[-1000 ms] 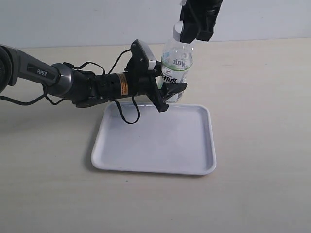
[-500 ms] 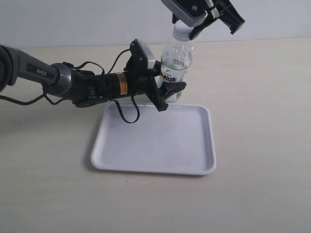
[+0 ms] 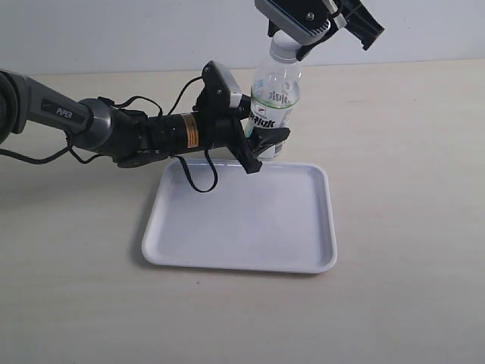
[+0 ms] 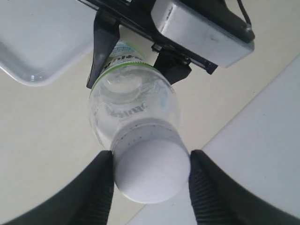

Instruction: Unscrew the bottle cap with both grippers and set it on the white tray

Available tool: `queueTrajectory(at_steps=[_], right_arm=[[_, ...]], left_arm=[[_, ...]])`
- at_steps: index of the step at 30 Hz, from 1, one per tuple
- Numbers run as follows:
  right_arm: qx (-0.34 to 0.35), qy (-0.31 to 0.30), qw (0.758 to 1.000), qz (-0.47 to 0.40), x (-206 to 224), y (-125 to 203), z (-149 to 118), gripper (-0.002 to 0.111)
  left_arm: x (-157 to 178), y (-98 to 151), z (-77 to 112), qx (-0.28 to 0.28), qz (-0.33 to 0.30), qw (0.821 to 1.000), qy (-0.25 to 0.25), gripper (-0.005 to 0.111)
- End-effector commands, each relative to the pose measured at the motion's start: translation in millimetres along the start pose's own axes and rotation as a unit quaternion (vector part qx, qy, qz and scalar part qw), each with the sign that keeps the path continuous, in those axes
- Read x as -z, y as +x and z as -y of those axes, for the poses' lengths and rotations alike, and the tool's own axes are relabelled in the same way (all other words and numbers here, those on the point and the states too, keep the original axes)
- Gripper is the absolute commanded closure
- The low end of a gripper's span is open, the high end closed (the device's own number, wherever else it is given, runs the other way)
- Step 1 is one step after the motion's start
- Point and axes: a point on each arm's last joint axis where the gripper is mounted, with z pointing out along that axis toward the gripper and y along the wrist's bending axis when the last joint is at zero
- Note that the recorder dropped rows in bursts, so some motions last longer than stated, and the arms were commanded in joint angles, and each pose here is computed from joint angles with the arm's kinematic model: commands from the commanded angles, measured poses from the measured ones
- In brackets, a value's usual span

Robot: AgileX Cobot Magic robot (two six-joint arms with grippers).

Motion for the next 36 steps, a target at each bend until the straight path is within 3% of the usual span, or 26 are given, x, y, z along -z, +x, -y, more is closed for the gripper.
queueTrajectory(at_steps=[1,5,11,15,20,28,31,36], right_arm=[[-0.013,0.002,1.000,-0.003,-5,0,1,0.057],[-0.091,0.006,0.996,0.005,-4,-1,2,0.043],[-0.261,0.017,0.965,0.005,8,-2,2,0.041],[-0.447,0.022,0.894,0.008,13,-2,2,0.041],[-0.593,0.020,0.805,0.012,14,-2,2,0.041],[-0.706,0.019,0.707,0.016,14,-2,2,0.041],[-0.723,0.017,0.690,0.015,13,-2,2,0.041],[-0.731,0.016,0.683,0.014,13,-2,2,0.041]], left_arm=[[0,-13,-1.9,0.005,0.025,1.000,-0.001,0.107],[0,-13,-1.9,0.005,0.025,1.000,-0.001,0.107],[0,-13,-1.9,0.005,0.025,1.000,-0.001,0.107],[0,-13,-1.9,0.005,0.025,1.000,-0.001,0.107],[0,-13,-1.9,0.005,0.025,1.000,-0.001,0.107],[0,-13,-2.3,0.007,0.026,1.000,-0.003,0.107],[0,-13,-2.3,0.007,0.026,1.000,-0.003,0.107],[0,-13,-2.3,0.007,0.026,1.000,-0.003,0.107]])
